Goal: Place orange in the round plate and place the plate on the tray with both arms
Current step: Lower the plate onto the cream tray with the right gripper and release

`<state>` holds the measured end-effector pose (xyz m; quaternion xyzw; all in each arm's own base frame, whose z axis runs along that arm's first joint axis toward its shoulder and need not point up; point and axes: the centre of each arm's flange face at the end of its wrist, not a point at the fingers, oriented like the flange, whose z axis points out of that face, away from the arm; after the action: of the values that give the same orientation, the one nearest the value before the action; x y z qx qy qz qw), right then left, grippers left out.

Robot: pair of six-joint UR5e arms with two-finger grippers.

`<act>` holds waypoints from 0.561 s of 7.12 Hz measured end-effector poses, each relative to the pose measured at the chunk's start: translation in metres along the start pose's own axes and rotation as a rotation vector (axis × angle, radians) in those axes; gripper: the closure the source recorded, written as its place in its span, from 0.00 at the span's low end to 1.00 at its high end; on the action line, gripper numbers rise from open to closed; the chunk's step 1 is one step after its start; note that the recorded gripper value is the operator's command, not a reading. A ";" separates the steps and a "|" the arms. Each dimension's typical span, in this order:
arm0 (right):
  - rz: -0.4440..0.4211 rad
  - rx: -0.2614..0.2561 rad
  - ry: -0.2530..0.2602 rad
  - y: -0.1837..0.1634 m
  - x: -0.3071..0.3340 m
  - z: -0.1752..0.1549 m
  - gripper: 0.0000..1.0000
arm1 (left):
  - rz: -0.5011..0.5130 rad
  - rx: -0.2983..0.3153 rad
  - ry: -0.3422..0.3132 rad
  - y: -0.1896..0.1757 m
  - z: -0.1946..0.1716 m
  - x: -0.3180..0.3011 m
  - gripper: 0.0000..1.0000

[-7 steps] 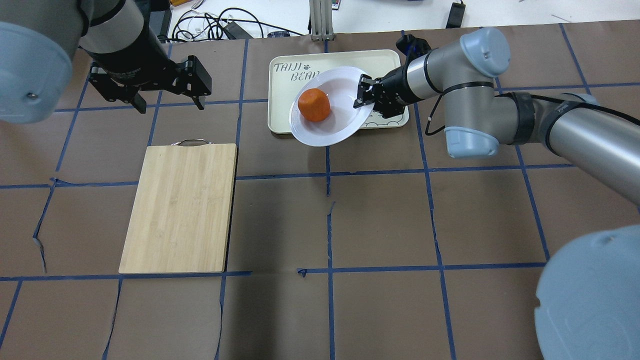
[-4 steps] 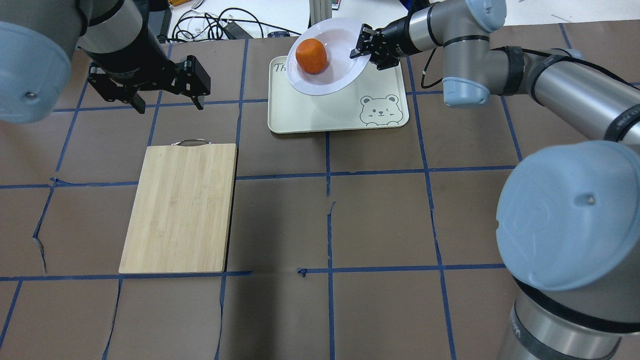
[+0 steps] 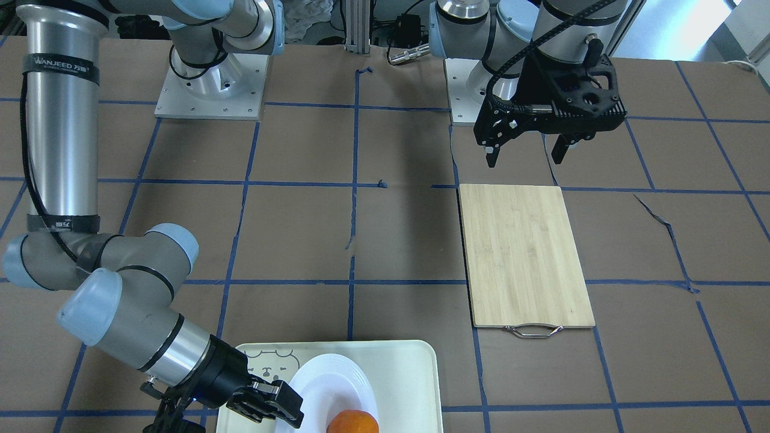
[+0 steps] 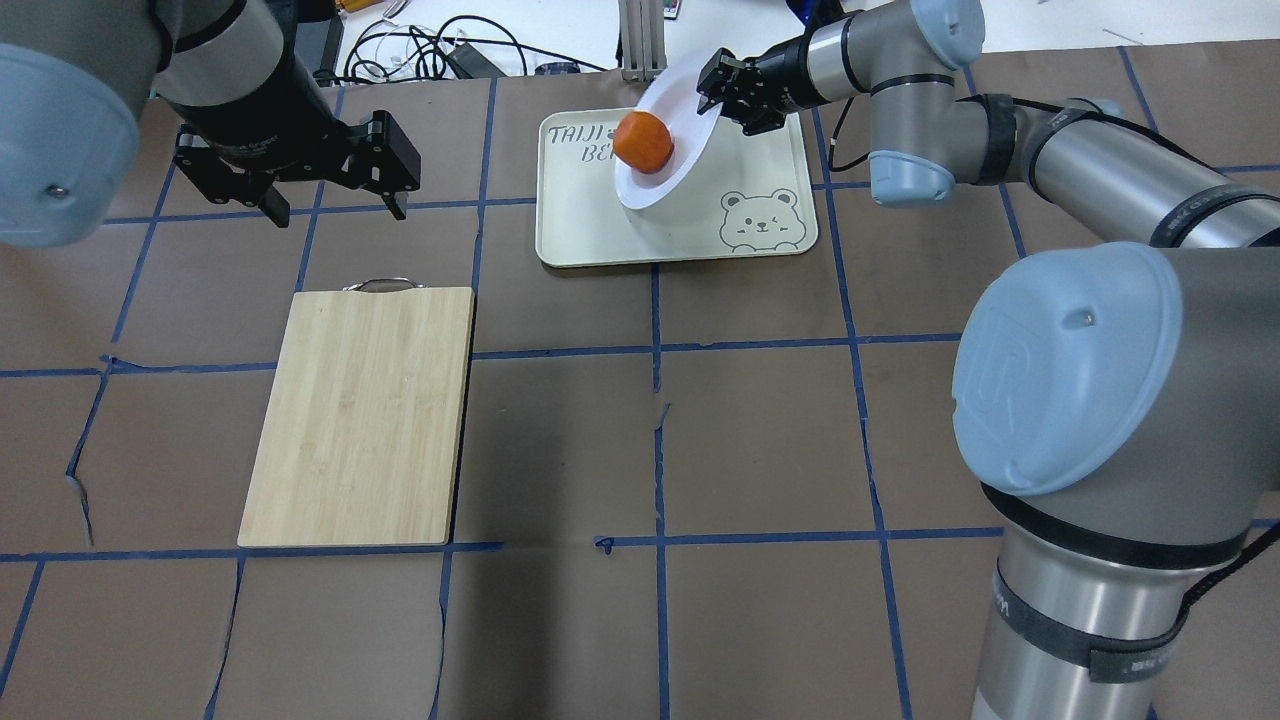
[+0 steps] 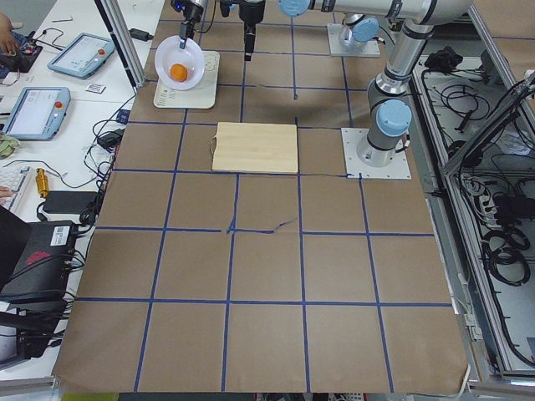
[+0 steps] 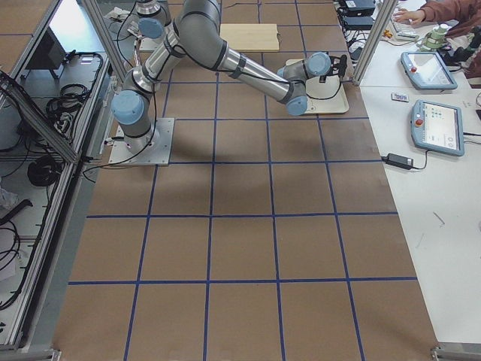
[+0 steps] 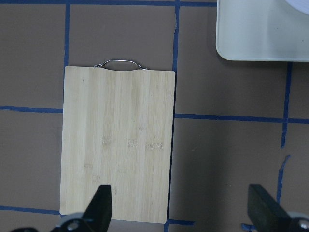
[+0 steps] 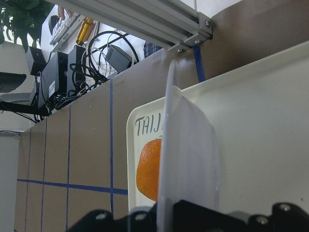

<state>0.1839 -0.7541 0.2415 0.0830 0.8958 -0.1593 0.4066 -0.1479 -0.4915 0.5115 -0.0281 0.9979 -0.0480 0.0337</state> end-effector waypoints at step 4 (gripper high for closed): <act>-0.025 0.033 -0.001 0.014 0.026 0.000 0.05 | 0.000 -0.001 0.000 0.000 0.000 0.000 0.00</act>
<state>0.1705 -0.7400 0.2187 0.0785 0.8938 -0.1791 0.4036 -0.1479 -0.4916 0.5112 -0.0281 0.9979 -0.0475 0.0337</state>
